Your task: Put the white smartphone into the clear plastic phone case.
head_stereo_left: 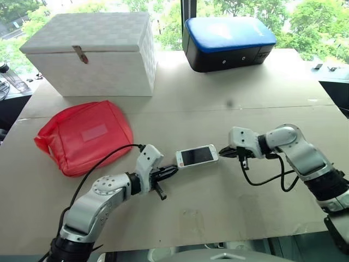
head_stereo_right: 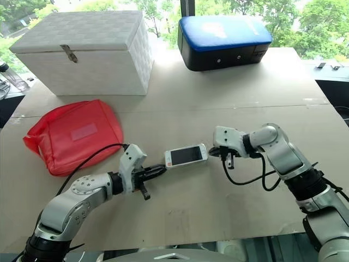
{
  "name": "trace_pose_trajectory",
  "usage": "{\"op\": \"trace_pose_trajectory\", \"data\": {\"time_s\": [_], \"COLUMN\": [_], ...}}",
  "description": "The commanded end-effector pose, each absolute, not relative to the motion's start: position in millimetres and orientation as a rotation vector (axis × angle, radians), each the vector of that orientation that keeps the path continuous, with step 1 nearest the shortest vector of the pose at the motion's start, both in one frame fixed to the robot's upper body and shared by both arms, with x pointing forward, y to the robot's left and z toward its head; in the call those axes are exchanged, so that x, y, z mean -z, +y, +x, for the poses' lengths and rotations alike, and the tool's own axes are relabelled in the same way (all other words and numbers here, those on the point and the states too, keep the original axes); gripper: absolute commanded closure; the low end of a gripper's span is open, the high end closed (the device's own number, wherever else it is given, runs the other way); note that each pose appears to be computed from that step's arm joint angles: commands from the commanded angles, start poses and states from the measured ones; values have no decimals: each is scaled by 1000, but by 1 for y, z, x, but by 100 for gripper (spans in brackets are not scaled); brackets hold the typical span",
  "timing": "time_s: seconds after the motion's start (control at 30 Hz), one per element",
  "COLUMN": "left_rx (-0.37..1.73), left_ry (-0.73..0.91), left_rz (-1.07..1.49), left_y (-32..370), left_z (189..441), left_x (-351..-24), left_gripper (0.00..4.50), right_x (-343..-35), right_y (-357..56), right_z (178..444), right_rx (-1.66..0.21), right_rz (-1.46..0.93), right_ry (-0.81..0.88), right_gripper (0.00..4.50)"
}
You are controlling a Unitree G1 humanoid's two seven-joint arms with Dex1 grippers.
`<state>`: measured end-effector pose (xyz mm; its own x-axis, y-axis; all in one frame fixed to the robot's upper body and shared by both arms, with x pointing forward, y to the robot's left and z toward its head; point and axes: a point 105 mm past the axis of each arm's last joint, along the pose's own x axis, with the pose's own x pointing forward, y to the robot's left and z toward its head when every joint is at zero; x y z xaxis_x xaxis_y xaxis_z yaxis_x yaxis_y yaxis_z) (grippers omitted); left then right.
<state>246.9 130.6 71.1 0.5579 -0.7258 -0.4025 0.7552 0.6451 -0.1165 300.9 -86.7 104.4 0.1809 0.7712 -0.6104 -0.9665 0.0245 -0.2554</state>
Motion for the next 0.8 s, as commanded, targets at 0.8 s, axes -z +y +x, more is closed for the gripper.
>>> {"op": "trace_pose_trajectory", "data": {"time_s": [0.8], "left_rx": [558], "left_ry": [395], "left_rz": [182], "left_y": [214], "left_z": [255], "left_x": [-90], "left_gripper": [450], "right_x": [-133], "right_y": [-92], "right_z": [306], "right_rx": [-1311], "right_rz": [-644], "right_ry": [206], "right_gripper": [448]}}
